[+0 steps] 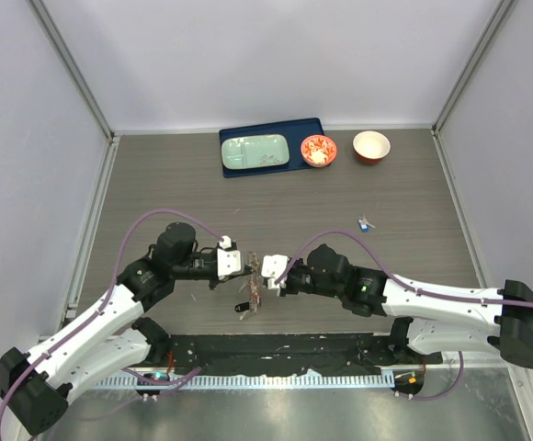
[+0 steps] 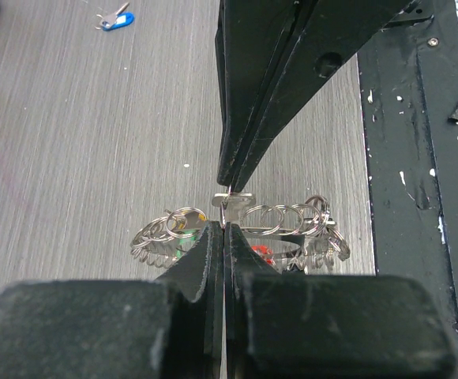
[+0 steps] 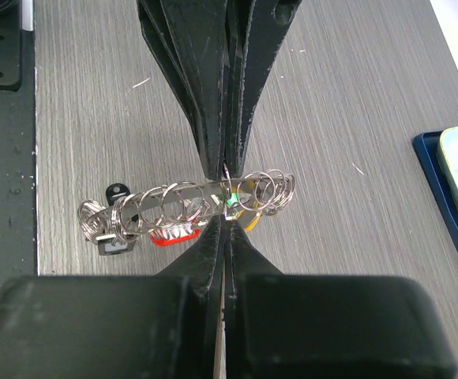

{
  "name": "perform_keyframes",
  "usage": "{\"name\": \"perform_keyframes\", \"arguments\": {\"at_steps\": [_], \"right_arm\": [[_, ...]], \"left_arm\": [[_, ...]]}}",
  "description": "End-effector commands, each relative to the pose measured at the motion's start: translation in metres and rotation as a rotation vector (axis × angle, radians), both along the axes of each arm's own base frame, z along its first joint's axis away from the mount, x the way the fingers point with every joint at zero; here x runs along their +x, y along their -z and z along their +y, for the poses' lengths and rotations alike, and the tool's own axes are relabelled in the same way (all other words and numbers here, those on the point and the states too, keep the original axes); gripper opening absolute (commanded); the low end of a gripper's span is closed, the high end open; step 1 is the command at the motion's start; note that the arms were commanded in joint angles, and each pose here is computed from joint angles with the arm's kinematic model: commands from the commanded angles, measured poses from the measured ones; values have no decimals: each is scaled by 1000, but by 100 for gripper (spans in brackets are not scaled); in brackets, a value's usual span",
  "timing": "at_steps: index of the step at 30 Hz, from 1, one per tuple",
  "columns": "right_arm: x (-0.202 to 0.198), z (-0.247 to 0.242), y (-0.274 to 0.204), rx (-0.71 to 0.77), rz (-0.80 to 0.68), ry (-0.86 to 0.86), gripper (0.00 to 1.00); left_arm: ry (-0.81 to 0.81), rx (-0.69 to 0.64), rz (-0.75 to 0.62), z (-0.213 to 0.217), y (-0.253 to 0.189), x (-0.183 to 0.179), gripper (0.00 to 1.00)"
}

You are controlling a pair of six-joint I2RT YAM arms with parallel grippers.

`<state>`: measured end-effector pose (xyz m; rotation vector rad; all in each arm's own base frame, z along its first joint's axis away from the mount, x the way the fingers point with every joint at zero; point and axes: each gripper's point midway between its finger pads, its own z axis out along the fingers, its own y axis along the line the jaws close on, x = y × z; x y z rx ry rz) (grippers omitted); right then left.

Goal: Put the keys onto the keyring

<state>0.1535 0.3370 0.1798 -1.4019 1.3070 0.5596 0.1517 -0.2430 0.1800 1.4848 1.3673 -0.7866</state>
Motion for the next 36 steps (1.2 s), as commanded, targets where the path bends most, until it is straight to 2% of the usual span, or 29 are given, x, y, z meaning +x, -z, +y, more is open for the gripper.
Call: {"name": "perform_keyframes", "arguments": {"at_steps": [1, 36], "right_arm": [[7, -1, -20, 51, -35, 45, 1], [-3, 1, -22, 66, -19, -10, 1]], "left_arm": [[13, -71, -64, -6, -22, 4, 0], [12, -74, -55, -7, -20, 6, 0]]}}
